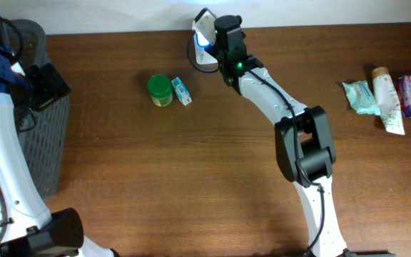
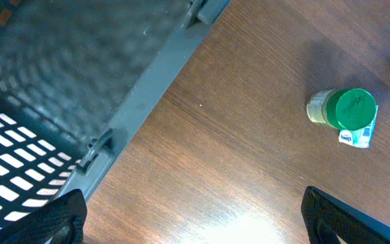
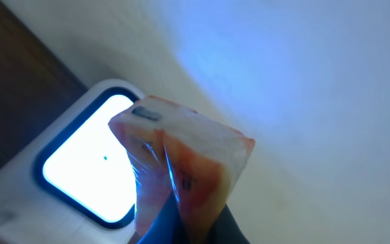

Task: Scan the item barcode
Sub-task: 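Hold the orange box in front of the scanner, then carry the orange box right and drop it on the pile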

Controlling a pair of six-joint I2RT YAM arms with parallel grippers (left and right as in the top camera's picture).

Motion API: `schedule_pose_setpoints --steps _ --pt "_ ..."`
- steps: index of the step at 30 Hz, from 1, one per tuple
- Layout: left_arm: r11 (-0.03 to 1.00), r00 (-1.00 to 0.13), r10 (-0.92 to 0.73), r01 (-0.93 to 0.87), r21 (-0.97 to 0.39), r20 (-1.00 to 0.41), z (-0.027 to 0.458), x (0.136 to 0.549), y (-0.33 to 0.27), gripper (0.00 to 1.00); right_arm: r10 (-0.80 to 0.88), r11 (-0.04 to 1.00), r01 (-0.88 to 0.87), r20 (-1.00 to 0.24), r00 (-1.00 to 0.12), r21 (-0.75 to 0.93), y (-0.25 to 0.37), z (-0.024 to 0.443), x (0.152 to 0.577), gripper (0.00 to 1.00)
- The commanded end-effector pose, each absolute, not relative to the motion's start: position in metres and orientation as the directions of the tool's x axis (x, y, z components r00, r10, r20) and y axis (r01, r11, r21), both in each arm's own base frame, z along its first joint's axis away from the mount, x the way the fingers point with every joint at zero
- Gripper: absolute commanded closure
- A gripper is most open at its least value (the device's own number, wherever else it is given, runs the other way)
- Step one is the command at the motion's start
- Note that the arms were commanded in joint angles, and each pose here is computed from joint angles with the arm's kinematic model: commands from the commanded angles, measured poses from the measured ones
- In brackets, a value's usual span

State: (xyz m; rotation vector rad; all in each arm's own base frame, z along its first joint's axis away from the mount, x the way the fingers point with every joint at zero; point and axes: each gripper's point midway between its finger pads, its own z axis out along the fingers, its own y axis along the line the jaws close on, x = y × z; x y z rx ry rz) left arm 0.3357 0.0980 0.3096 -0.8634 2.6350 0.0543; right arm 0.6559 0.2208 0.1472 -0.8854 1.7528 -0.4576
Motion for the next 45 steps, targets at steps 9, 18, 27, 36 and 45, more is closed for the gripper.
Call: schedule_pose_setpoints --steps 9,18,27,36,45 --pt "0.801 -0.728 -0.576 -0.593 -0.081 -0.372 0.316 0.331 0.099 0.01 -0.817 0.554 -0.366 -0.574 -0.063 -0.748 0.24 0.131 0.659 0.96" --pt "0.801 -0.728 -0.576 -0.593 -0.081 -0.372 0.316 0.331 0.099 0.01 -0.489 0.866 -0.01 -0.843 -0.226 -0.5 0.182 0.198 0.665 0.96" --pt "0.801 -0.728 -0.576 -0.593 -0.081 -0.372 0.316 0.331 0.099 0.01 -0.129 0.842 0.225 -0.588 -0.798 -0.49 -0.062 0.15 0.58 0.96" --pt "0.801 -0.728 -0.576 -0.593 -0.081 -0.372 0.316 0.331 0.099 0.01 0.244 0.864 0.356 -0.323 -0.915 -0.357 -0.222 0.097 0.472 0.87" --pt "0.801 -0.728 -0.576 -0.593 -0.081 -0.372 0.316 0.331 0.099 0.01 0.316 0.888 0.412 -0.379 -0.87 -0.206 -0.216 0.112 0.474 0.26"
